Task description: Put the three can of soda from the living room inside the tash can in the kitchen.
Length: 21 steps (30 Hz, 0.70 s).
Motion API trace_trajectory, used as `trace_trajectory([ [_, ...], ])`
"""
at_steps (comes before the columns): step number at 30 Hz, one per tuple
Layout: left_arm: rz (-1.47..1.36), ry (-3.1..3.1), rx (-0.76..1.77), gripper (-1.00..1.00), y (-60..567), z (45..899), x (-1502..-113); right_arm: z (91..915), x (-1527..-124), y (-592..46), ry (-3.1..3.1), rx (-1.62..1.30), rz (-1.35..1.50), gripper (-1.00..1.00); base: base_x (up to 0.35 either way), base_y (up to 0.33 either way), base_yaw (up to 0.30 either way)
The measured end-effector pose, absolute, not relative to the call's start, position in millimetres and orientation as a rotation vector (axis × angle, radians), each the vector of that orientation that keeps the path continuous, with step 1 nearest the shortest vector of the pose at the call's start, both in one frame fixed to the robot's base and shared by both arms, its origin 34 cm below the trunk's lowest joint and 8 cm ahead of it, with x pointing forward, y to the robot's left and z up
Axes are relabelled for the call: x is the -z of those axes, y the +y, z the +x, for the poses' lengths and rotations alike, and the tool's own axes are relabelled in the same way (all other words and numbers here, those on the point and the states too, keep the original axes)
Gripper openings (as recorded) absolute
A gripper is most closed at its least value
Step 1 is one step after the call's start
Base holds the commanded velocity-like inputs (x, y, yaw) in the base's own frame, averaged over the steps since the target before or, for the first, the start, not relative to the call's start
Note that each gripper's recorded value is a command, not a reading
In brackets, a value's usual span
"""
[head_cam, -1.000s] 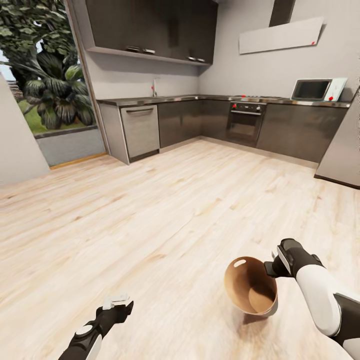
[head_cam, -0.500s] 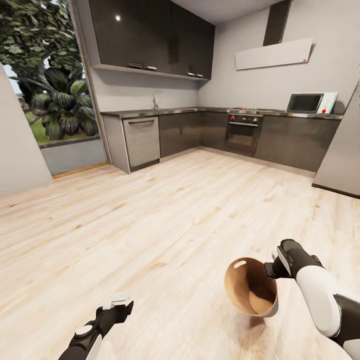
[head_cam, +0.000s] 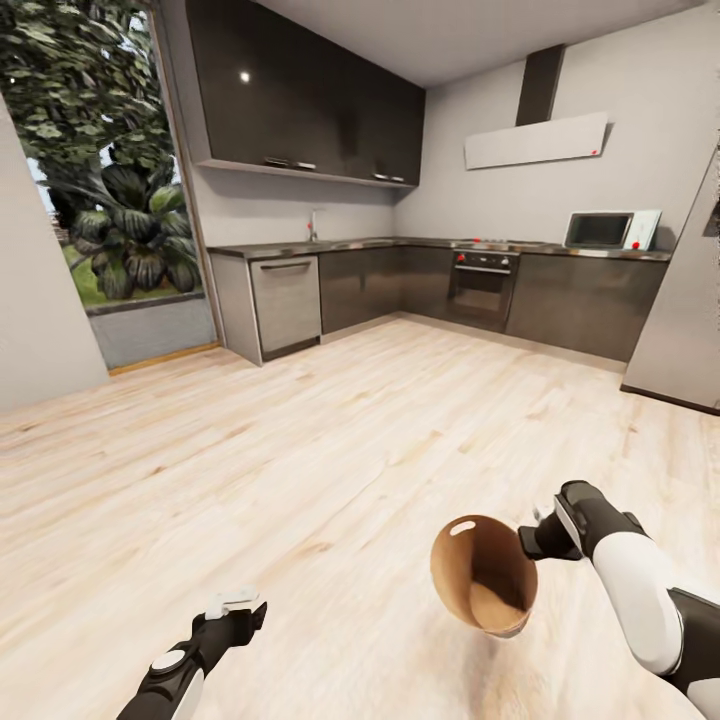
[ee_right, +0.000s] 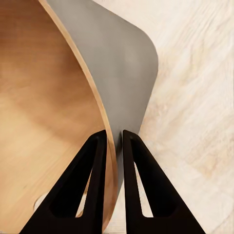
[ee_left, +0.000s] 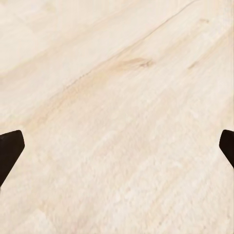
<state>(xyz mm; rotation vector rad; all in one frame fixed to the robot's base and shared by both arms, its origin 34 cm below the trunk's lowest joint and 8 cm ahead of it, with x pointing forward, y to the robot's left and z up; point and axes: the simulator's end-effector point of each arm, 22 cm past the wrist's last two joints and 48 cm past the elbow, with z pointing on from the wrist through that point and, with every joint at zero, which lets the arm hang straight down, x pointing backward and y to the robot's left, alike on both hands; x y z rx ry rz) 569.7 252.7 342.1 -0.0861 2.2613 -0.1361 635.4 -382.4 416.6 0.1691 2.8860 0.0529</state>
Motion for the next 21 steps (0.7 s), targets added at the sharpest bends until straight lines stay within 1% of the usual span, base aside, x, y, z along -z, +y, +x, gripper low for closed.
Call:
trace_trajectory([
  [3,-0.085,2.249,0.136,1.00,252.8,571.7,-348.3,635.0,-423.2,-372.3,2.882,-0.113,0.134,-1.00,0.000,0.000,0.000],
  [8,-0.084,2.229,0.135,1.00,253.0,574.8,-358.9,636.6,-438.9,-333.9,2.843,-0.367,0.145,-1.00,0.000,0.000,0.000],
  [13,-0.083,2.208,0.136,1.00,252.9,577.9,-369.8,623.1,-440.1,-334.5,2.888,-0.342,0.105,-1.00,0.000,0.000,0.000],
  [15,-0.083,2.208,0.136,1.00,252.9,579.1,-374.1,609.1,-438.9,-328.5,2.952,-0.380,0.154,-1.00,0.000,0.000,0.000],
  [21,-0.083,2.208,0.135,1.00,253.0,582.8,-387.7,602.0,-445.6,-323.0,2.982,-0.432,0.193,-1.00,0.000,0.000,0.000],
])
